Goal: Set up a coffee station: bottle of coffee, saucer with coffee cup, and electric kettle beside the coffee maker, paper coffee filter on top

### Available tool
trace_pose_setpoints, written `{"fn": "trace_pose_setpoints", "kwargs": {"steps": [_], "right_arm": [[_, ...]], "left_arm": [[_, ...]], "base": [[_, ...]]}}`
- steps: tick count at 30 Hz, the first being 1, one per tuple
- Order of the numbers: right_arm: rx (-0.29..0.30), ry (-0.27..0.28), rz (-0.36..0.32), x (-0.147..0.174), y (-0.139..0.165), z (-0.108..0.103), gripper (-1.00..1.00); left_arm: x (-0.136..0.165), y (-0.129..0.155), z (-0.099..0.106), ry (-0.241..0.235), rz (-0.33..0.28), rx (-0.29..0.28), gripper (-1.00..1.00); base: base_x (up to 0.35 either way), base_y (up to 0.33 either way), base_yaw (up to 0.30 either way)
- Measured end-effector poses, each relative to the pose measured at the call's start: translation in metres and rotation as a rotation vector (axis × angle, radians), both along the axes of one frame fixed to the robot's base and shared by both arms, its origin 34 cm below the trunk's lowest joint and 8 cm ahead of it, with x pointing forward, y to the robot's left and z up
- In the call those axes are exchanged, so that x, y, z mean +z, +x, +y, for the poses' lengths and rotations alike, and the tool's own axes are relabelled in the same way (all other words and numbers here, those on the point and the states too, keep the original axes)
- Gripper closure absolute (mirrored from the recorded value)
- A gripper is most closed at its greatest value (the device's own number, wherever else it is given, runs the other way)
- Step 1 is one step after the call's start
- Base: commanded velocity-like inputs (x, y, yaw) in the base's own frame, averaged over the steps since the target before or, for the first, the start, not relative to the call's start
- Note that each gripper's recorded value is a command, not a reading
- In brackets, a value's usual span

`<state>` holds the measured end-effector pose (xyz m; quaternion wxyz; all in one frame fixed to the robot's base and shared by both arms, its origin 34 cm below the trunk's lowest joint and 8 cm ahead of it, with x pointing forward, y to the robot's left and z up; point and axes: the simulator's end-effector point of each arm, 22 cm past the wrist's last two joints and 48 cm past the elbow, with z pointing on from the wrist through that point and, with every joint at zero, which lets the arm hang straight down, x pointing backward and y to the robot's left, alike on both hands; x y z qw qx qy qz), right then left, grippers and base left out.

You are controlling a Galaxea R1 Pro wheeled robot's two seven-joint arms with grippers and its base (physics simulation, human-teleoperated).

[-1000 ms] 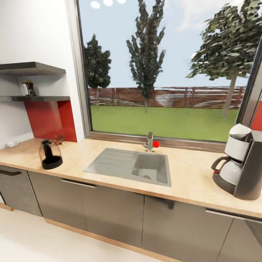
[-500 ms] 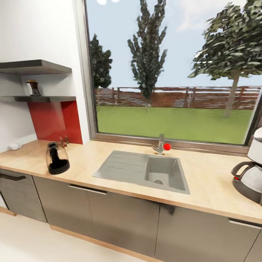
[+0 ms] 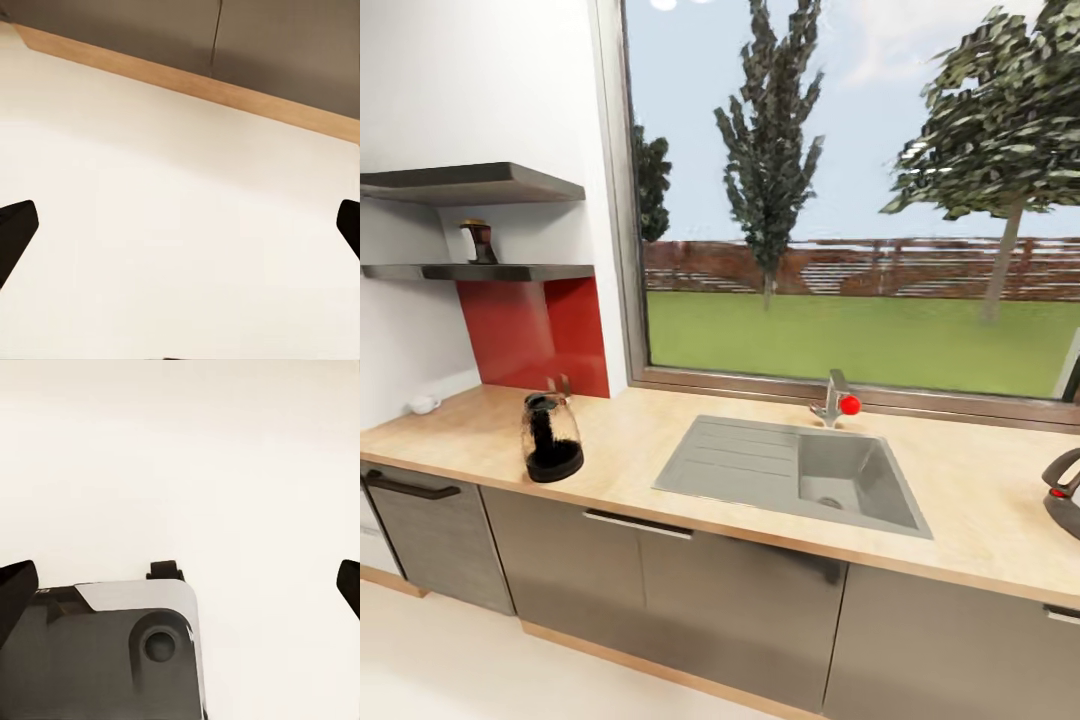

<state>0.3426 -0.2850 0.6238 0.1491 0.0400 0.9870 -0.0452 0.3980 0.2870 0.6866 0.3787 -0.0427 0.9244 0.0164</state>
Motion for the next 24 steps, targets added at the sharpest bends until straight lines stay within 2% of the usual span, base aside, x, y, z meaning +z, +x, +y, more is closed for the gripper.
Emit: {"fn": "trace_pose_setpoints", "kwargs": {"steps": [13,24], "right_arm": [[0.0,0.0,0.0,0.0,0.0,0.0,-1.0],[0.0,0.0,-0.001,0.0001,0.0,0.0,-1.0]], "left_arm": [[-0.0003,-0.0003,-0.0001,0.0,0.002,0.0,-1.0],[-0.0009,-0.0012,0.0017,0.001,0.007,0.001,-1.0]], "base": [[0.001,0.332,0.0],[0.082,0.335,0.0]]}}
